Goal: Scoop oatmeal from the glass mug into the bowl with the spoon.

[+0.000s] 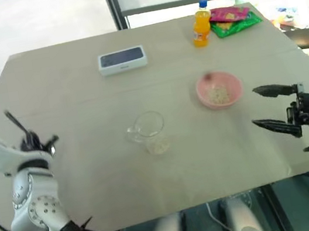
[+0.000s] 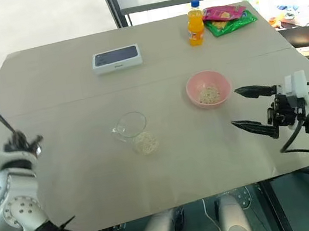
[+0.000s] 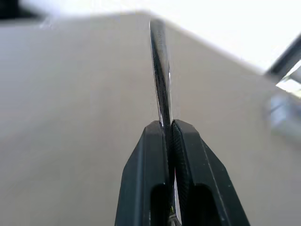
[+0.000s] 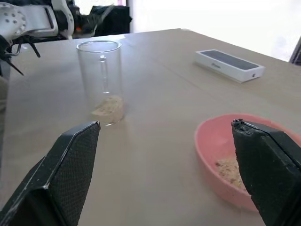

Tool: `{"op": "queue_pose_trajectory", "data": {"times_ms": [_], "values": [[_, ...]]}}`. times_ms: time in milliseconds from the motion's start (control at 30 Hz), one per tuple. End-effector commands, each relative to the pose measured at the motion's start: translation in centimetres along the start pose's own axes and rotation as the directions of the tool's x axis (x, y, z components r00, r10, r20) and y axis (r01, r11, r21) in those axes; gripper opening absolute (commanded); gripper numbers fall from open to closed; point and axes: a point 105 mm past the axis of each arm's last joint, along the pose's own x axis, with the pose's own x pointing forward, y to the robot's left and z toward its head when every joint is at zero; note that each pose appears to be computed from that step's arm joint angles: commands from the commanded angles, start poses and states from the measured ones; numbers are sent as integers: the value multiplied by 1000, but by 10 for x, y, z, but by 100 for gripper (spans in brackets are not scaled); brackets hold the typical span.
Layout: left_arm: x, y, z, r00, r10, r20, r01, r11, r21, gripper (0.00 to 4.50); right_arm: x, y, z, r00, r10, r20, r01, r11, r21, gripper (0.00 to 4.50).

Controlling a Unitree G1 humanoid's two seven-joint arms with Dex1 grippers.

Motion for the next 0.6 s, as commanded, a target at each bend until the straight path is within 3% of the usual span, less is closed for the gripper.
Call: {"op": "queue_pose_trajectory", "data": {"times_ms": [33, 133, 267, 367, 467, 600], "values": [[4, -64, 39, 944, -303, 131, 295, 952, 77, 13, 4, -24, 19, 987, -142, 74, 145, 989, -28, 450], [0, -114, 38, 838, -540, 79, 523, 835, 170, 13, 15, -54, 31, 938, -325, 119, 325, 945, 15, 450], [-17, -165, 20, 629, -774, -74, 747, 576, 332, 13, 44, -82, 55, 865, -486, 121, 474, 873, 119, 450], [-34, -191, 5, 455, -873, -177, 844, 360, 397, 13, 79, -71, 65, 907, -417, 64, 393, 890, 231, 450], [-48, -206, -8, 330, -915, -233, 898, 229, 375, 13, 107, -57, 79, 935, -341, 93, 282, 878, 388, 450], [-59, -217, -17, 235, -938, -256, 933, 144, 329, 13, 138, -26, 97, 968, -182, 170, 76, 867, 493, 450]]}}
